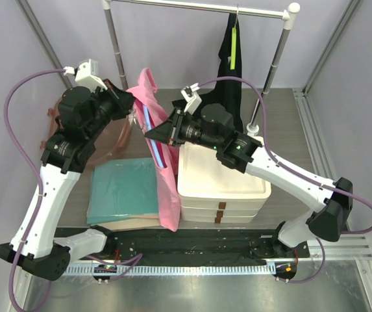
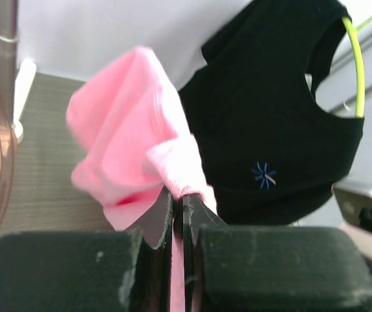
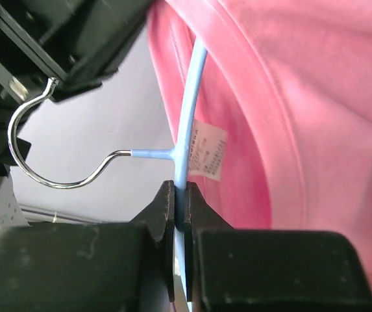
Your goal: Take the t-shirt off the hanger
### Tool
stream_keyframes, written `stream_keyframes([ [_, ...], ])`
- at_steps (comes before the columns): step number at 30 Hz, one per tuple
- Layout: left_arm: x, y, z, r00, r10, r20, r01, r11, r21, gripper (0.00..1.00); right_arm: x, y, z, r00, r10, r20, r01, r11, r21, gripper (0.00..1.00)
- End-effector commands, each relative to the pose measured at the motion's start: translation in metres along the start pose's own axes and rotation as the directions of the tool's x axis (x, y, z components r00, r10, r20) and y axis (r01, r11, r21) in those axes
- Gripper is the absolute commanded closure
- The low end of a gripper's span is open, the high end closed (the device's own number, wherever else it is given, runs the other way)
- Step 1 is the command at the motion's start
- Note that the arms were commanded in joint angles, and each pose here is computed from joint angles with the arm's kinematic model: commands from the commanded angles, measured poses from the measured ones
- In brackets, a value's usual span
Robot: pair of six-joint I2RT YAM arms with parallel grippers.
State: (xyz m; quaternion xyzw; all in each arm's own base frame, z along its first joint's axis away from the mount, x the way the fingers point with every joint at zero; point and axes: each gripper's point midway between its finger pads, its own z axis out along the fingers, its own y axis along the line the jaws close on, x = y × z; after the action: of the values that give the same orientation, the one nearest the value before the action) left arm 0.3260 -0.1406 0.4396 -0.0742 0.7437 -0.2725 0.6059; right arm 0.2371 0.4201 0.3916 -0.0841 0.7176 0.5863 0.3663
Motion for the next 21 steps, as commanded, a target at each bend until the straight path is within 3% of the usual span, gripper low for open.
stream_keyframes([
  [1,-0.063,-0.011,-0.003,0.971,-0.041,0.237,0.042,0.999,0.002,1.0,-0.014,0.038,-0.026,0.999,-0.004,0.049,0.01,0.992,-0.122,0.99],
  [12,-0.096,-0.015,0.026,0.953,0.02,0.302,-0.003,0.998,-0.056,1.0,0.029,0.038,-0.045,0.99,-0.095,-0.104,0.07,0.972,-0.224,0.99],
  [17,-0.107,-0.013,0.028,0.949,0.05,0.311,-0.02,0.995,-0.099,1.0,0.034,0.046,-0.071,0.988,-0.141,-0.066,0.116,0.95,-0.29,0.99],
  [21,-0.106,-0.012,0.039,0.95,0.059,0.307,-0.028,0.994,-0.105,1.0,0.055,0.035,-0.074,0.973,-0.171,-0.153,0.122,0.949,-0.29,0.99],
])
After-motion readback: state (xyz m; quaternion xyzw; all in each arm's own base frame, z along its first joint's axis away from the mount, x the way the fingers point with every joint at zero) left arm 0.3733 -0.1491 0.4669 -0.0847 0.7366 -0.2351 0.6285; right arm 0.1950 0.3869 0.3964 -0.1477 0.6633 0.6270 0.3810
